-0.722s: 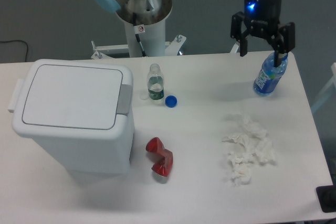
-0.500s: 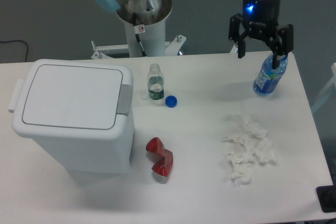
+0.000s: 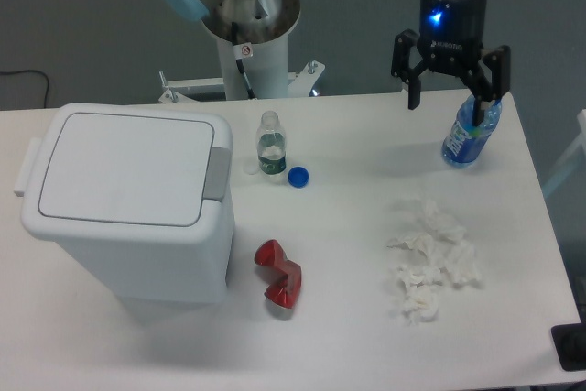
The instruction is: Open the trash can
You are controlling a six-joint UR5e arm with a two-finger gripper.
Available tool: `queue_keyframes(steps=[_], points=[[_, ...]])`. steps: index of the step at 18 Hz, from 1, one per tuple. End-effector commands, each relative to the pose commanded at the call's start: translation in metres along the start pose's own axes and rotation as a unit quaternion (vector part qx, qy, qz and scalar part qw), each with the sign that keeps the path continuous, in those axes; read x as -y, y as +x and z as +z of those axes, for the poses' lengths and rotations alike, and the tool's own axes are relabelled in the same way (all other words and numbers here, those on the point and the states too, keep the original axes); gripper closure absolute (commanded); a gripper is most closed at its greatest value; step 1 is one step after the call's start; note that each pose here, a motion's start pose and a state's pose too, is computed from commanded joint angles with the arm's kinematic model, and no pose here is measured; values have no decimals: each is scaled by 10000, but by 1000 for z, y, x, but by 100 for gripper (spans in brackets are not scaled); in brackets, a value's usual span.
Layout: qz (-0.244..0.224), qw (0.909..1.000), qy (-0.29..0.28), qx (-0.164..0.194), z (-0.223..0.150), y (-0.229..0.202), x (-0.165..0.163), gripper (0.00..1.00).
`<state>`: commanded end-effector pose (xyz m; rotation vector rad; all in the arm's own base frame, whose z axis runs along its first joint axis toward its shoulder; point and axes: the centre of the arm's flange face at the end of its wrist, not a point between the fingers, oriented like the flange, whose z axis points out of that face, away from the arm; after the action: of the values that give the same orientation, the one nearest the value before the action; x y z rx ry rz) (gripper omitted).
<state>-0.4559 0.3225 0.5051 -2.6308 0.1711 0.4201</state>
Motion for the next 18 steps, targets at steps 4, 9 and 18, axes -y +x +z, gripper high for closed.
queue_keyframes(steps=[4,9,18], points=[[-227,9997,78,47,-3,-7,10,0],[-1446,9884,466,12,-14,-15,35,0],[-2132,9747,673,-30,-9,-3,67,0]])
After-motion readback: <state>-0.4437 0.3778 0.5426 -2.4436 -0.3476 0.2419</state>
